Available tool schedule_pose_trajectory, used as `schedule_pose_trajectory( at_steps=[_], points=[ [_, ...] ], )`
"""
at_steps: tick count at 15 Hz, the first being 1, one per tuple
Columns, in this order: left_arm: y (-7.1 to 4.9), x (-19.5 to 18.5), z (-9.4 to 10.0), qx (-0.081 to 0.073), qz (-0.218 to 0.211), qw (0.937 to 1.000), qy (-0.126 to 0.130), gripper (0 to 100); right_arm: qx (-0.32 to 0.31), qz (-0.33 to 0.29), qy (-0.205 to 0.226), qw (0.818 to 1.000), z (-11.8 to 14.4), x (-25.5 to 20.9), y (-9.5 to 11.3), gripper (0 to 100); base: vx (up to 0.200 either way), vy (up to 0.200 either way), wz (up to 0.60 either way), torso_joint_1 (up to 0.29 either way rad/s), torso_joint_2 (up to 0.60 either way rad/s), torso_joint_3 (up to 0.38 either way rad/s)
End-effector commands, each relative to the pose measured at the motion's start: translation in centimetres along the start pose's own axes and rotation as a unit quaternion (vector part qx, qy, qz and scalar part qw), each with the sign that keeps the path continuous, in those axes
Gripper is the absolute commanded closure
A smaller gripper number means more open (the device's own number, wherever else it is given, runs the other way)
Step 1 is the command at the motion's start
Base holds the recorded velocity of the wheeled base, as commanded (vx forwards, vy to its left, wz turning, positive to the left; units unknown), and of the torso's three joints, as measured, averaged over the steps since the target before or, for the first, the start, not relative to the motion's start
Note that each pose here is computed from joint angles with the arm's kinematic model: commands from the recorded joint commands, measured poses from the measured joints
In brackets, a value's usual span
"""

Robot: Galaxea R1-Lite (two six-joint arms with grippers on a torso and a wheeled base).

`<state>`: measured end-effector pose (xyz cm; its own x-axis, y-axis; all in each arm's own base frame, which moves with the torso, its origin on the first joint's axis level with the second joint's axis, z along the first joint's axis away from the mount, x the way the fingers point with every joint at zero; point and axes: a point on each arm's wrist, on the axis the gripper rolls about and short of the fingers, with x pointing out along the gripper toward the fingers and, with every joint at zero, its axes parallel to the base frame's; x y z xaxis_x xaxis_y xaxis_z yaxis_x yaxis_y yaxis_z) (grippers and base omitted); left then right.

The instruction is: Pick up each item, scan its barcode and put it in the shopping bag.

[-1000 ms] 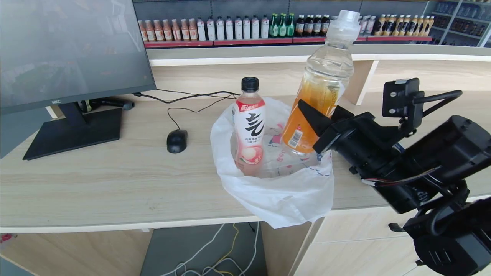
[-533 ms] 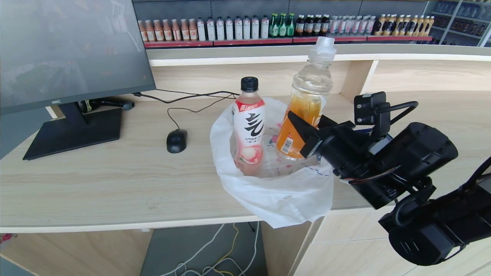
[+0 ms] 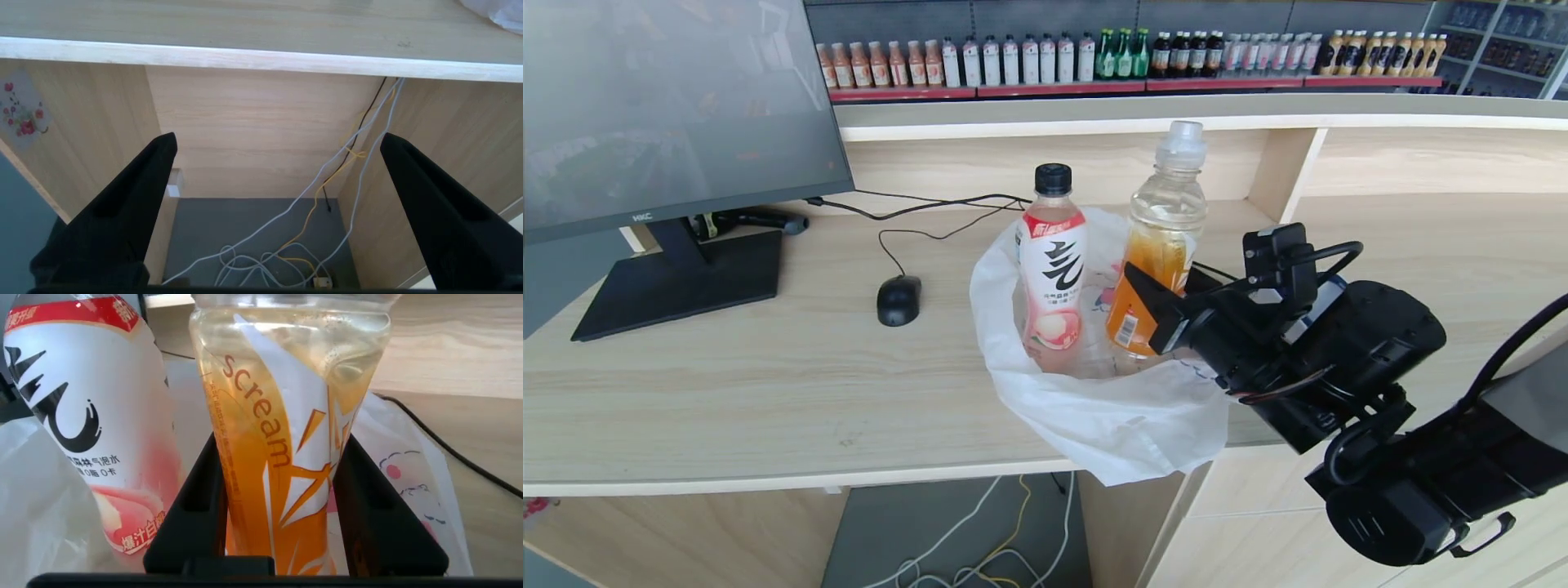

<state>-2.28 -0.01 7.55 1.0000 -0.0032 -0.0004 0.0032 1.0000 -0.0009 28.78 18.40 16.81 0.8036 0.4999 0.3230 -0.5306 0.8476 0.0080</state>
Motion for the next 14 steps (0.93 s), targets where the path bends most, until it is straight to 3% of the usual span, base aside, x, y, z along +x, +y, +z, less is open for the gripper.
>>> schedule_pose_trajectory(
  at_steps=[1, 14],
  points=[
    [0.0, 0.0, 0.0, 0.0, 0.0, 1.0, 0.0, 0, 0.0, 0.0, 0.011, 1.0, -0.71, 0.02, 0.03, 100, 0.0, 0.0, 0.0, 0.0, 0.0, 0.0],
    [0.0, 0.0, 0.0, 0.0, 0.0, 1.0, 0.0, 0, 0.001, 0.002, 0.026, 1.0, -1.43, -0.28, 0.13, 100, 0.0, 0.0, 0.0, 0.0, 0.0, 0.0]
  ],
)
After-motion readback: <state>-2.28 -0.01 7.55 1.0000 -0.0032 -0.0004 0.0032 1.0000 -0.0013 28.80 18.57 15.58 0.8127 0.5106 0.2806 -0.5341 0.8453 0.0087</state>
